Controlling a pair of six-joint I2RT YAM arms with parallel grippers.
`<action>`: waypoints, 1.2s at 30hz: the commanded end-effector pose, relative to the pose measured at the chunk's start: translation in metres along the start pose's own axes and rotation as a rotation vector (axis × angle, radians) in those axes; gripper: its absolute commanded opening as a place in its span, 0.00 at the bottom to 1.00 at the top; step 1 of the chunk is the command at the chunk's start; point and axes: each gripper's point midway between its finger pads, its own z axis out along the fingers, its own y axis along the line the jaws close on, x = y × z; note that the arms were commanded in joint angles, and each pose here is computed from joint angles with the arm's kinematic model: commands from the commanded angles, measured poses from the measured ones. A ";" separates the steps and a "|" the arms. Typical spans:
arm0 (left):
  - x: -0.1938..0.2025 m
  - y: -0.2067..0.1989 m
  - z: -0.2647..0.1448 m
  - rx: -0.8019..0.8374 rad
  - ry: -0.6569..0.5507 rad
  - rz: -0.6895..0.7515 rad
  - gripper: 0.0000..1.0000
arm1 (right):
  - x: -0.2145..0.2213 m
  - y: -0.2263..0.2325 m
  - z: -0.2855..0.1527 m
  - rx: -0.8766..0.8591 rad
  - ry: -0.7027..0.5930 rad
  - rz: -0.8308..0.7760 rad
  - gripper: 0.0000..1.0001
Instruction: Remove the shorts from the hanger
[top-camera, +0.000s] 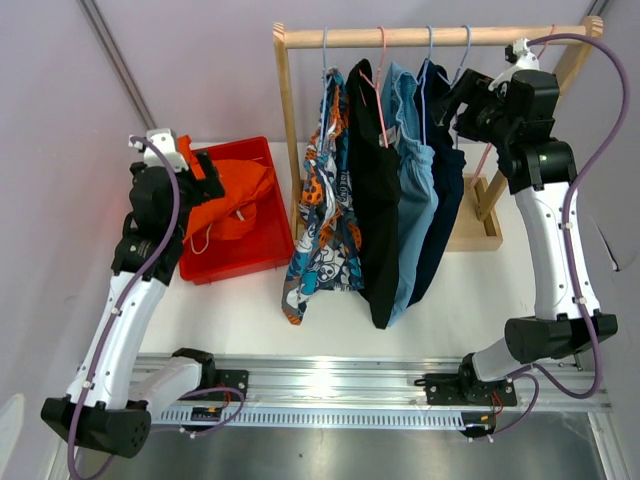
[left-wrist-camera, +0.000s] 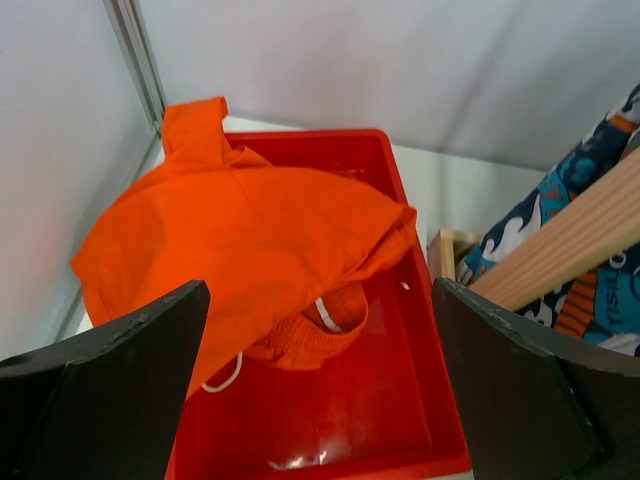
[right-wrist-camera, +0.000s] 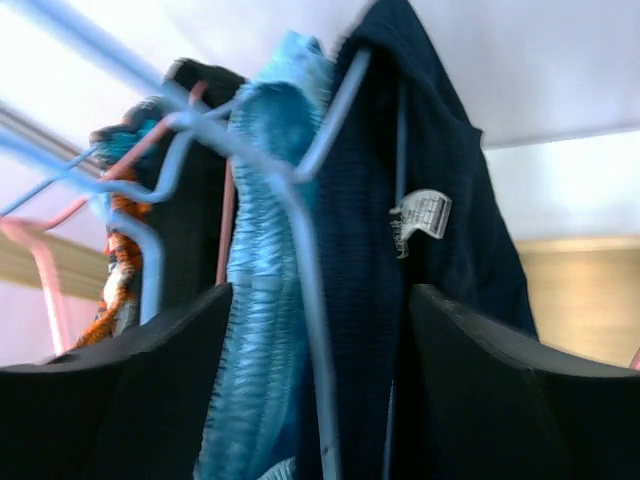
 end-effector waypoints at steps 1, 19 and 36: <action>0.001 -0.005 -0.008 0.038 -0.020 -0.028 0.99 | -0.022 0.006 -0.010 0.007 -0.079 -0.021 0.68; -0.096 -0.139 -0.100 0.372 -0.174 0.134 0.99 | -0.097 0.030 -0.075 0.055 -0.307 -0.070 0.00; -0.027 -0.406 -0.287 1.280 -0.168 0.133 0.99 | -0.060 0.040 -0.142 0.033 -0.263 0.045 0.00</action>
